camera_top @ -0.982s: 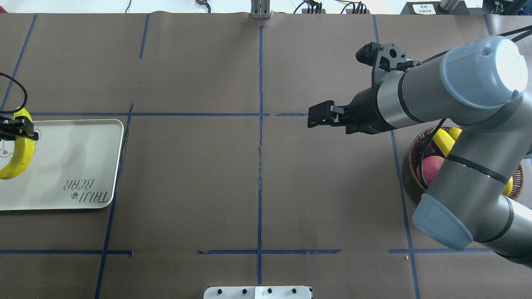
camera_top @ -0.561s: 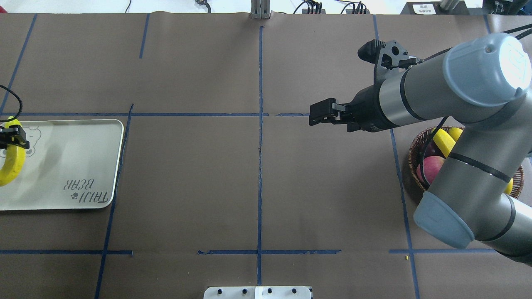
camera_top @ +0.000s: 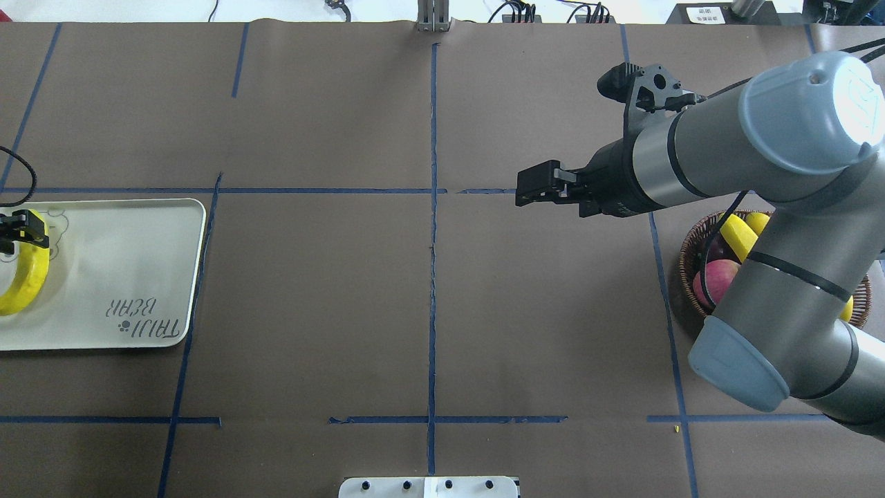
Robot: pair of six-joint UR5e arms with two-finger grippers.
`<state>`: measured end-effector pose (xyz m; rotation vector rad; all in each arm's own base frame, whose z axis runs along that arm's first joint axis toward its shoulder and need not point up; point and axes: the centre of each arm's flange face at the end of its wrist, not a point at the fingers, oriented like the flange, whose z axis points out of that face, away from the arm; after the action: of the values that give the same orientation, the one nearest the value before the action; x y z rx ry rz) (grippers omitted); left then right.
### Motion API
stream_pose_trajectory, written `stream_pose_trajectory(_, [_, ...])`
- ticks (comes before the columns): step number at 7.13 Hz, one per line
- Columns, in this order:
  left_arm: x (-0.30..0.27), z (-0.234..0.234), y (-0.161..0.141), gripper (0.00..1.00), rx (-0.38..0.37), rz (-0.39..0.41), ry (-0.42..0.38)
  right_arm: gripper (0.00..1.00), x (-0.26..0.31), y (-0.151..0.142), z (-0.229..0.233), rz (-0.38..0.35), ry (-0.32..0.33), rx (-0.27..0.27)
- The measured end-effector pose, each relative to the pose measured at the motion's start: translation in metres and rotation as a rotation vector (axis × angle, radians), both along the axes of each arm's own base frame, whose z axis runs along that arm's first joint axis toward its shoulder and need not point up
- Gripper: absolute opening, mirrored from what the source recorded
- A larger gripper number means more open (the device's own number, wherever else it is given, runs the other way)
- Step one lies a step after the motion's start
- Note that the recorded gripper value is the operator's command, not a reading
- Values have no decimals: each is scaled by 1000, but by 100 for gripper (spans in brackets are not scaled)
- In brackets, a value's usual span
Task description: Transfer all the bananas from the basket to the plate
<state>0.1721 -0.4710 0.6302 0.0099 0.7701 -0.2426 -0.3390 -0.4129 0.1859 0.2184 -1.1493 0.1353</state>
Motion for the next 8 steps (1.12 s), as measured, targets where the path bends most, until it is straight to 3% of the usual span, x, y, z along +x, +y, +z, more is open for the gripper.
stream_pose_trajectory(3, [0,-49,-2,99,40,14,53,100,23,0,33,-3,49,3])
stream_pose_trajectory(6, [10,-184,-6,99,-12,-6,104,100,107,-3,134,-88,215,93])
stream_pose_trajectory(7, [30,-226,-10,99,-40,-37,135,100,143,-5,167,-106,245,78])
stream_pose_trajectory(8, [58,-261,-8,99,-71,-57,168,100,182,-2,196,-117,239,28])
